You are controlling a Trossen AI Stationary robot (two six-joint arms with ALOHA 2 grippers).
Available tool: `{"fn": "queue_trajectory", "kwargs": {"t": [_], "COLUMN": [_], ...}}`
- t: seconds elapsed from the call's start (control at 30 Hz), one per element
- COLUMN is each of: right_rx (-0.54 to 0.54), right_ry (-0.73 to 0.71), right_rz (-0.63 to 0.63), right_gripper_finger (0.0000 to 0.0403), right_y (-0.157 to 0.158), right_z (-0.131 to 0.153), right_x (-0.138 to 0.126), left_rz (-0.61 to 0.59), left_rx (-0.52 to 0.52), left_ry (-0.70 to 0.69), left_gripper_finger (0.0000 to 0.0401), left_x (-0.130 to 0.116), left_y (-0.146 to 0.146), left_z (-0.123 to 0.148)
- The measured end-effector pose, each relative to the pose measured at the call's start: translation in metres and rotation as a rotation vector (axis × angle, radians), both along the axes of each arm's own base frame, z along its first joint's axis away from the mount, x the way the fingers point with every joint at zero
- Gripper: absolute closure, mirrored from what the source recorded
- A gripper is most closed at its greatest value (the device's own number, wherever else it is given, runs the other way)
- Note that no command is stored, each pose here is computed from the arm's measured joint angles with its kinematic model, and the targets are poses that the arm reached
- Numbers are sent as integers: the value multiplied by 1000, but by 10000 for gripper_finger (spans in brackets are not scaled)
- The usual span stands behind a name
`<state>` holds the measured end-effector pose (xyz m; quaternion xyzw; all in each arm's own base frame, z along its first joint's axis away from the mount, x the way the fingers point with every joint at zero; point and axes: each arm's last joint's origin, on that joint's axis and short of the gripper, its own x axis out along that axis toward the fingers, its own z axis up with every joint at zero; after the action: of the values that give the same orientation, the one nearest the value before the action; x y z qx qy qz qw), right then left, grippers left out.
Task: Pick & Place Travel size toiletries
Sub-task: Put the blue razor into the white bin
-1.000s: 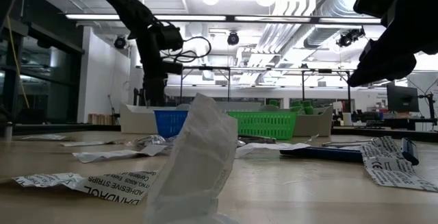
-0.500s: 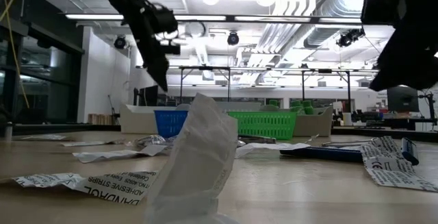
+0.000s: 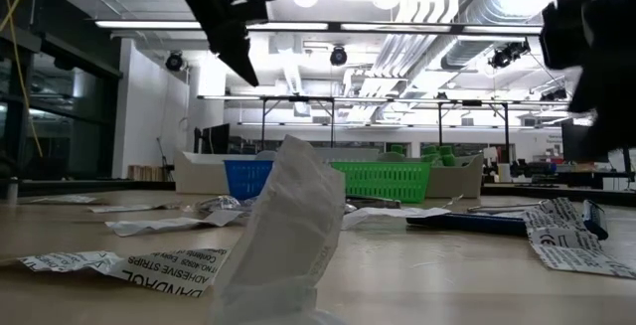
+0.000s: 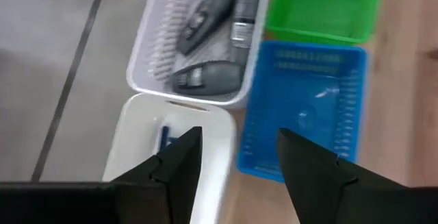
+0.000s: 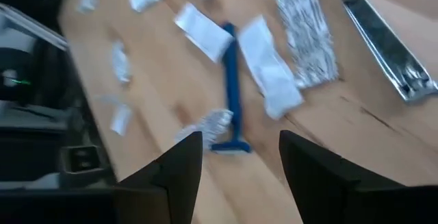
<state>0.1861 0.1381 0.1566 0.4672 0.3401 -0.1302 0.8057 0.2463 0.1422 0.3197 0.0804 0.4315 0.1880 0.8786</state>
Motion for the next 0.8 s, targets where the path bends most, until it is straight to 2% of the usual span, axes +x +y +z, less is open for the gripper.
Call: {"fn": "queue_trajectory", "kwargs": {"t": [0.17, 0.37, 0.63, 0.8], "right_rx": [-3, 25, 121, 157], "right_ry": [65, 45, 36, 31], "right_rz": [28, 27, -76, -85], "right_gripper_finger": [215, 215, 215, 215], "right_y": [7, 15, 19, 20], "right_z": [-23, -43, -51, -50], "right_x": [9, 19, 24, 25], "left_rz": [-19, -50, -39, -19], "left_rx": [19, 20, 31, 19], "left_ry": [34, 56, 70, 74], "left_gripper_finger": [219, 219, 219, 219], "left_x": [5, 10, 12, 11], "left_y": [-23, -40, -49, -48], "left_z": [2, 0, 0, -1]}}
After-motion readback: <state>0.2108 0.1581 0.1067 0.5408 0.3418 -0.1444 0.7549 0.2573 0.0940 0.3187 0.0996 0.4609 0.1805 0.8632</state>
